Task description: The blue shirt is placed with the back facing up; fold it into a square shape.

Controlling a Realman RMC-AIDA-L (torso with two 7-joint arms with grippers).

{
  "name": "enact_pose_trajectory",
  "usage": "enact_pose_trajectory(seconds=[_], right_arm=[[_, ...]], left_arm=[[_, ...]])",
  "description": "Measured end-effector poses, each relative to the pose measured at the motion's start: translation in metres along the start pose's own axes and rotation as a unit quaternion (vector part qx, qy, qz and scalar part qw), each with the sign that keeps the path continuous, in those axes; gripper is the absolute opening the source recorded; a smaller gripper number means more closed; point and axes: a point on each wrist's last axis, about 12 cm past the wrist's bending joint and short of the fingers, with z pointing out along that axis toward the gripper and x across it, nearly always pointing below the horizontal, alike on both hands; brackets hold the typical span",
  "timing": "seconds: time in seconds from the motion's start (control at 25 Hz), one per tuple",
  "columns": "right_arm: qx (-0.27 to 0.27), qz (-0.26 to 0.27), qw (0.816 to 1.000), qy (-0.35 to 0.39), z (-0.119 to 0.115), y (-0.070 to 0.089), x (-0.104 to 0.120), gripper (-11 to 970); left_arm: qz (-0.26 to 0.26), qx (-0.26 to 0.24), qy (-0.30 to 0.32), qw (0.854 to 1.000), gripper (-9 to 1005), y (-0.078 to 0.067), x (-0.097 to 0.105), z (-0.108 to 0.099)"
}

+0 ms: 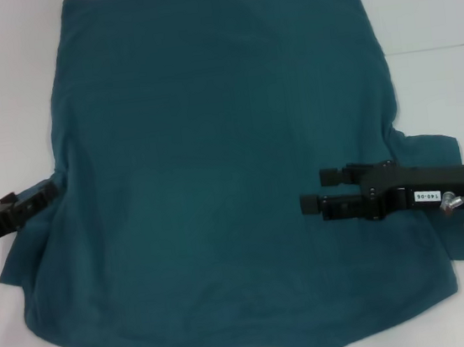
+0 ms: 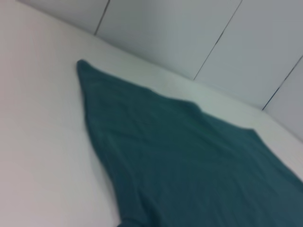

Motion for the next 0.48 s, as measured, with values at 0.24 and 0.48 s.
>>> enact_pose_trajectory(seconds=[0.24,0.48], right_arm=[[0.000,-0.001,1.000,0.000,0.001,0.000,-0.001,883],[0.000,-0.001,1.000,0.000,0.001,0.000,-0.001,882]], left_arm=[[0.000,-0.014,0.015,1.000,876,0.005,0.002,-0.009],[0.000,-0.022,0.025,0.999,877,0.009,0.007,-0.015]])
